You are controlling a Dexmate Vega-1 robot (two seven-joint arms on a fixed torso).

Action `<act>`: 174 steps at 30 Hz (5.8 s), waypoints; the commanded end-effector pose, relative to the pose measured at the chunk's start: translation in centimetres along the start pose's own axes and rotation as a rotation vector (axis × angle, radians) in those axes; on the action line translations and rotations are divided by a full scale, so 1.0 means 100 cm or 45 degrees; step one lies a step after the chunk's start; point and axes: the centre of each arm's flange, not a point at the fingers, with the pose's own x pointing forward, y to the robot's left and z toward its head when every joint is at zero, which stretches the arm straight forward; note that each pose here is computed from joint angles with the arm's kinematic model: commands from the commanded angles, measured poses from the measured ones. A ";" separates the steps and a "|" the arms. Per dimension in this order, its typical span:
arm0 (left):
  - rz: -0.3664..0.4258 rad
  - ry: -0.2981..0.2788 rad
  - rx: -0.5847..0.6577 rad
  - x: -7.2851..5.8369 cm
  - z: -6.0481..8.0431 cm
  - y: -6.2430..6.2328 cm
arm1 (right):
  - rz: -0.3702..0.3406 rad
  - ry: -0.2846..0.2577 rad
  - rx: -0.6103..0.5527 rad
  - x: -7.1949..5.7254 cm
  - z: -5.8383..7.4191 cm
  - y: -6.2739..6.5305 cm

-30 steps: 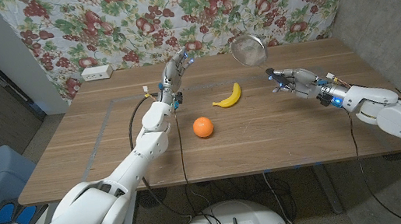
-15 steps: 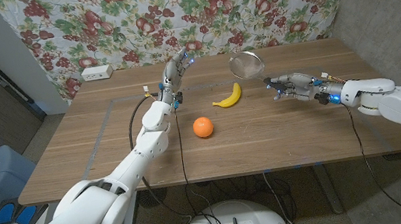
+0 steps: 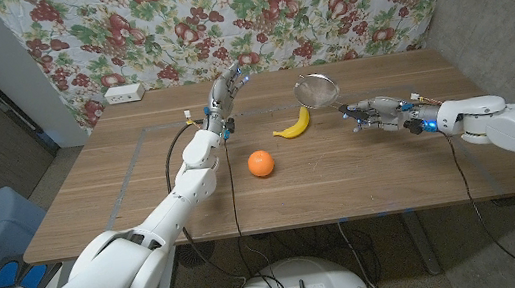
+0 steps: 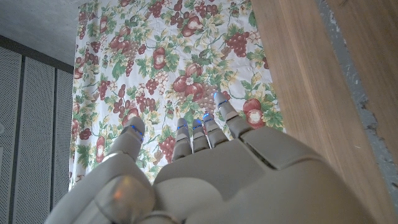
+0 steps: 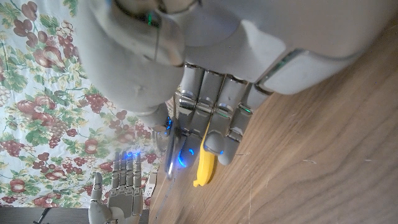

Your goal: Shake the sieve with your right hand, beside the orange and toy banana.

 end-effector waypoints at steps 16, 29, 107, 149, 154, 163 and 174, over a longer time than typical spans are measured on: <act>0.012 -0.010 0.006 -0.006 0.003 -0.001 | 0.023 -0.427 0.084 -0.013 -0.001 0.006; 0.002 -0.013 0.003 -0.006 0.003 -0.001 | 0.033 -0.602 0.106 -0.018 0.000 0.010; 0.095 -0.035 -0.012 -0.005 0.001 0.000 | -0.340 0.144 -0.009 -0.038 -0.021 0.008; 0.087 -0.028 -0.011 -0.005 0.003 0.003 | -0.426 0.288 0.178 -0.048 -0.058 -0.002; 0.084 -0.023 -0.017 -0.003 0.002 0.004 | -0.399 0.248 0.197 -0.048 -0.060 -0.004; 0.086 -0.021 -0.022 -0.003 0.001 0.007 | -0.394 0.172 0.187 -0.048 -0.061 -0.004; 0.094 -0.027 -0.025 -0.002 0.000 0.010 | -0.435 0.120 0.167 -0.048 -0.058 -0.002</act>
